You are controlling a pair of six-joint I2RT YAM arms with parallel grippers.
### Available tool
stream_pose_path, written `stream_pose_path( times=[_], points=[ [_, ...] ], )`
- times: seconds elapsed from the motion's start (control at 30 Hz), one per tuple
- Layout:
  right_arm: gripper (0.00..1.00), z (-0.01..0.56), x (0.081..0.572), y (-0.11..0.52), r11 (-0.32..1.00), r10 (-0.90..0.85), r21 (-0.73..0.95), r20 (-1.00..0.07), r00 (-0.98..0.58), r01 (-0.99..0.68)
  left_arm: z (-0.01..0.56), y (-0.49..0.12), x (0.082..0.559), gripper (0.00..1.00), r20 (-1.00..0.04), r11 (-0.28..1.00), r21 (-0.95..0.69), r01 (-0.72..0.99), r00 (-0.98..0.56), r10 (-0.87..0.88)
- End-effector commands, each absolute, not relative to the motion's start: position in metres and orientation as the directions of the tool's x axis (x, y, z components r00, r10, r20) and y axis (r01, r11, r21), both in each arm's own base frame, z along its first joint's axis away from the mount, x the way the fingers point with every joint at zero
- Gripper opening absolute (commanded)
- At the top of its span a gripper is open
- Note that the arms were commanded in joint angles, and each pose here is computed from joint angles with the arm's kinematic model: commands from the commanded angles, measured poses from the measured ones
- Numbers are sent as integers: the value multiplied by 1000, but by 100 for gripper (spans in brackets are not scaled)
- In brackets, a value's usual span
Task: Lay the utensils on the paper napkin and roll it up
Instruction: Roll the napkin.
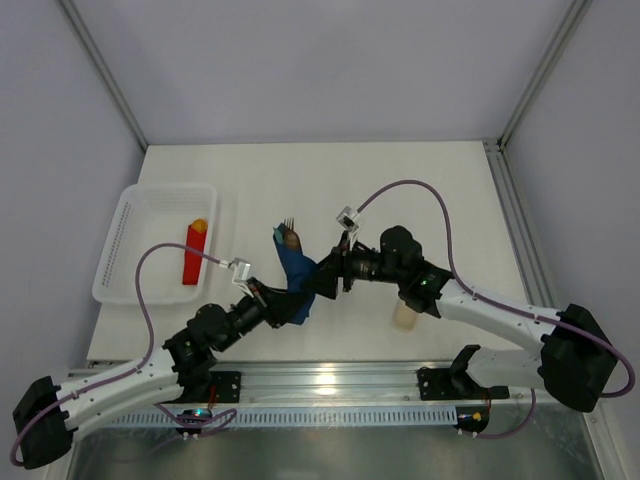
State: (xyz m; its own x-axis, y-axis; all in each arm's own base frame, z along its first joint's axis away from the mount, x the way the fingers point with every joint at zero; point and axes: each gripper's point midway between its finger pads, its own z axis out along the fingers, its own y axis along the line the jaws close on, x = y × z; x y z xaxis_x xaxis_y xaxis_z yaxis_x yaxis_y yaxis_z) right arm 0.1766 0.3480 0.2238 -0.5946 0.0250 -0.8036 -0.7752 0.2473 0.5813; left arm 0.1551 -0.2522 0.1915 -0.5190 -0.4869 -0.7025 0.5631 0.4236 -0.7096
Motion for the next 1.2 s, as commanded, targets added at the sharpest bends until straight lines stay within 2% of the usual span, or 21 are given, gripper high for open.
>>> stream_pose_path(
  times=[0.0, 0.2, 0.43, 0.53, 0.6, 0.77, 1.17],
  points=[
    [74, 244, 189, 338, 327, 47, 507, -852, -522, -798, 214, -250, 163, 0, -717, 434, -691, 578, -470, -515],
    [75, 244, 198, 321, 443, 13, 449, -869, -495, -776, 215, -249, 164, 0, -721, 442, -687, 577, -464, -515],
    [75, 254, 197, 311, 465, 22, 431, -878, -477, -773, 219, -250, 165, 0, -725, 446, -683, 579, -459, -513],
    [75, 257, 191, 312, 438, 19, 435, -880, -475, -787, 218, -251, 165, 0, -728, 448, -680, 580, -461, -508],
    [73, 263, 180, 322, 362, 19, 471, -867, -499, -805, 218, -253, 165, 0, -727, 445, -681, 582, -464, -506],
    [64, 271, 167, 337, 270, 27, 514, -850, -527, -814, 218, -256, 167, 0, -726, 443, -683, 581, -468, -505],
    [63, 254, 172, 352, 290, -1, 526, -835, -550, -800, 220, -258, 165, 0, -722, 430, -685, 588, -469, -508]
  ],
)
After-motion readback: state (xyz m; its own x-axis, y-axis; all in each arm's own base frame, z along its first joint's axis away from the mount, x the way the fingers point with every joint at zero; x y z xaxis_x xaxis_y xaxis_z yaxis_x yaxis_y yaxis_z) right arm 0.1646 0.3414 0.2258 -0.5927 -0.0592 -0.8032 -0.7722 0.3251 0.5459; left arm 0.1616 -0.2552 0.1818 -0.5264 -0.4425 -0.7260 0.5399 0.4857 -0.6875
